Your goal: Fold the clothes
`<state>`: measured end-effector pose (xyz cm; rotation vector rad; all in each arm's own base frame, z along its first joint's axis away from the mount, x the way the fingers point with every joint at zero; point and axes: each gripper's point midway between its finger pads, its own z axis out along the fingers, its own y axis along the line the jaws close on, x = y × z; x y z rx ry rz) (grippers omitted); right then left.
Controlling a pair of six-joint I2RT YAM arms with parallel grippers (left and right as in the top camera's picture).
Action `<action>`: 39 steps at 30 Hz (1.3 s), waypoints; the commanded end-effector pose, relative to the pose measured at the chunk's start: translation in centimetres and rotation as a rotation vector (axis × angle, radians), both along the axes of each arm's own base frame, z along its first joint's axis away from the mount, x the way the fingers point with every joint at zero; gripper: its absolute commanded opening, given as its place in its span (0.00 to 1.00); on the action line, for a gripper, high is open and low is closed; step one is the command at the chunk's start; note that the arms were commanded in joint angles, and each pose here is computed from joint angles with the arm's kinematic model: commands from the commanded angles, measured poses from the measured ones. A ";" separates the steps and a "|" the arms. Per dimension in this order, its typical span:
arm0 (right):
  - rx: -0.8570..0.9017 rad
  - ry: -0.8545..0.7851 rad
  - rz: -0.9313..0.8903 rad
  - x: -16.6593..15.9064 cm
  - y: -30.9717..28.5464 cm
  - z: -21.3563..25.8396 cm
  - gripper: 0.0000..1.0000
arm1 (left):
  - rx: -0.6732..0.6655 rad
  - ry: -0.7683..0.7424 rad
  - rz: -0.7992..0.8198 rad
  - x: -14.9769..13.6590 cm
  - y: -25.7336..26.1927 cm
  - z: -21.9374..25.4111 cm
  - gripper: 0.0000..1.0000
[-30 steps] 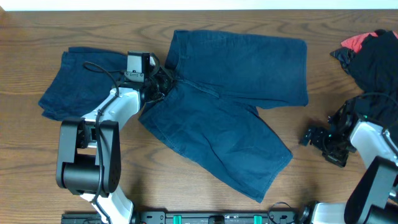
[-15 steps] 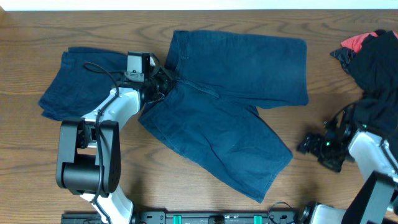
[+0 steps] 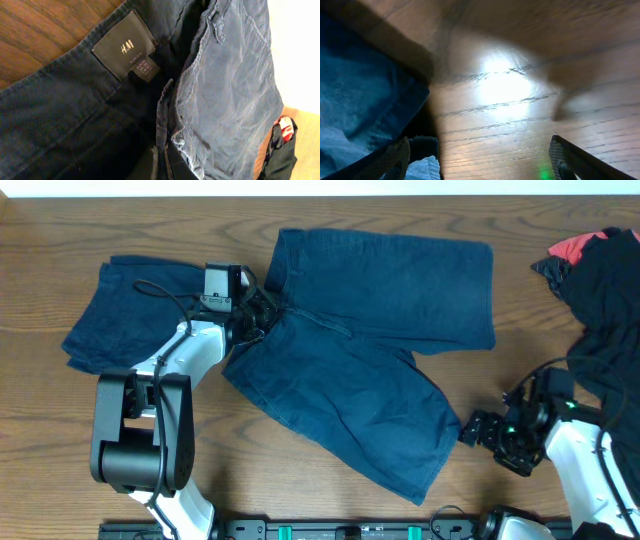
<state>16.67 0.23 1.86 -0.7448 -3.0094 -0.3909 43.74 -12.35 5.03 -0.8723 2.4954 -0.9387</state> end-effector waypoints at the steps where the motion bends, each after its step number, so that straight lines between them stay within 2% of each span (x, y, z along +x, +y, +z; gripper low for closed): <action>1: -0.043 0.000 -0.018 0.3 -0.1 0.0 0.89 | 0.010 -0.010 0.027 0.8 0.6 0.3 0.06; 13: -0.082 -0.171 0.059 4.5 1.1 0.4 0.87 | 0.013 0.017 0.026 0.3 0.6 0.0 0.06; 25: -0.090 -0.086 0.076 2.4 1.9 -0.3 0.86 | 0.015 0.035 0.026 0.0 0.7 -0.3 0.06; 33: -0.136 -0.061 0.053 1.6 1.1 -1.3 0.73 | 0.016 0.040 0.026 -0.2 0.7 -0.4 0.06; 39: -0.117 -0.090 0.053 1.7 1.5 -2.2 0.78 | 0.018 0.054 0.026 -0.4 0.7 -0.5 0.06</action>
